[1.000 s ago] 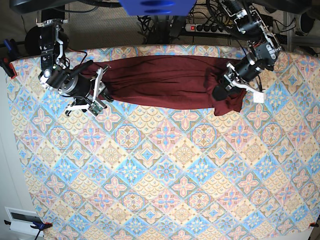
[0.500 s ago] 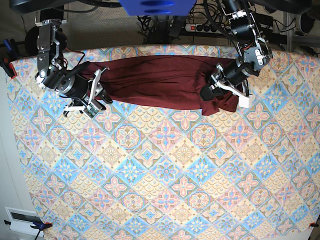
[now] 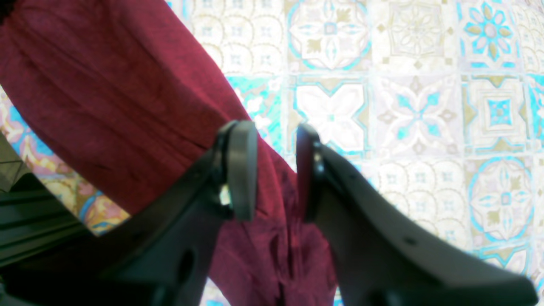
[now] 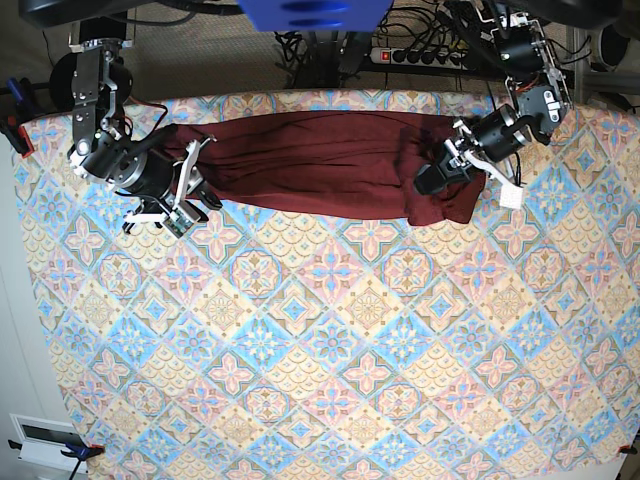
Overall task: Layout the t-shirt on the table in an organized manner, then fold the t-shirt properly
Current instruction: 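Fold the band end held by the left gripper toward the band middle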
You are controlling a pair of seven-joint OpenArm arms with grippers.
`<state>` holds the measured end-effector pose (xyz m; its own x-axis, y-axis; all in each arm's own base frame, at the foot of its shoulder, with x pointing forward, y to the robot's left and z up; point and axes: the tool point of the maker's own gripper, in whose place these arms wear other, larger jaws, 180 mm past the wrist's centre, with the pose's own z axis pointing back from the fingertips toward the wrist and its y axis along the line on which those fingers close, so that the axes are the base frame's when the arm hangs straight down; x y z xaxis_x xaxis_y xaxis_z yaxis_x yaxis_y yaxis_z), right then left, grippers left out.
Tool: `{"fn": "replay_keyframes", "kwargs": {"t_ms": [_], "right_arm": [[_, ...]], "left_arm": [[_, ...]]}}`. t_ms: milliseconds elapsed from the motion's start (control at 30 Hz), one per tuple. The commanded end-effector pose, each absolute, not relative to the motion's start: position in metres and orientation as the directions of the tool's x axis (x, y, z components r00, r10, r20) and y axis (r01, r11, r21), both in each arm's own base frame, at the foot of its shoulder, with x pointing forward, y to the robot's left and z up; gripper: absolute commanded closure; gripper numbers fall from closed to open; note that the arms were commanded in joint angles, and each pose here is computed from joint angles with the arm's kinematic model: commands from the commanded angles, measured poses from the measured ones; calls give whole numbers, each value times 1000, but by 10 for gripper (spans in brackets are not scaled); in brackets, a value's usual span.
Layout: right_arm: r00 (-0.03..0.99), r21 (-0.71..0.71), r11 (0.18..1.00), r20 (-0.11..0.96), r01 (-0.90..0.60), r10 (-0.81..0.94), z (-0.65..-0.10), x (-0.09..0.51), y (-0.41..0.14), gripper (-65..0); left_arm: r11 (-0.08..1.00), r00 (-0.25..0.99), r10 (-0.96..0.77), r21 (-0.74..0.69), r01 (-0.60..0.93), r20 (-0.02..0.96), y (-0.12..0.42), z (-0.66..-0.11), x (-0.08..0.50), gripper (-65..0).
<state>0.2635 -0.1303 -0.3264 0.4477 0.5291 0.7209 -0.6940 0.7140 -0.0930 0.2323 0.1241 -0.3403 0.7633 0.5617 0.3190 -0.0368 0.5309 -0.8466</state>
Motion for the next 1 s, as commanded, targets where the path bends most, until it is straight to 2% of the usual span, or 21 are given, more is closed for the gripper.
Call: {"fn": "replay_keyframes", "kwargs": {"t_ms": [0,133,200,367,533,733,800,967], "right_arm": [[409,-112,707,748,-698,522,-314,270,-128,-155],[410,-111,707,748,-698,522,-314,269,-128,-155],[410,-112,708,748,-697,522,-314,270,-128,-155],[411,-113,710,748,-695,521,-314,270,-129,-155],[412,-113,711,748,-694,521,-314,270,-130,-155],[411,-114,711,748,-694,521,-314,270,-130,-155],[411,-114,711,748,-694,521,-314,270,-130,-155],[411,-114,711,748,-694,521,-314,270,-130,-155]], "left_arm": [[521,748,566,-853,2,347,124,-328,238,-224],[516,743,572,-856,4,348,123,-327,240,-299],[514,739,574,-858,11,353,123,-325,242,-314],[477,740,584,-879,21,335,123,-318,238,-312],[519,697,625,-854,-35,351,162,-321,229,-312],[602,715,583,-797,-59,387,180,-329,226,-312],[635,738,553,-769,-73,386,175,-340,224,-312],[659,839,428,-751,-35,337,120,-370,222,-311]]}}
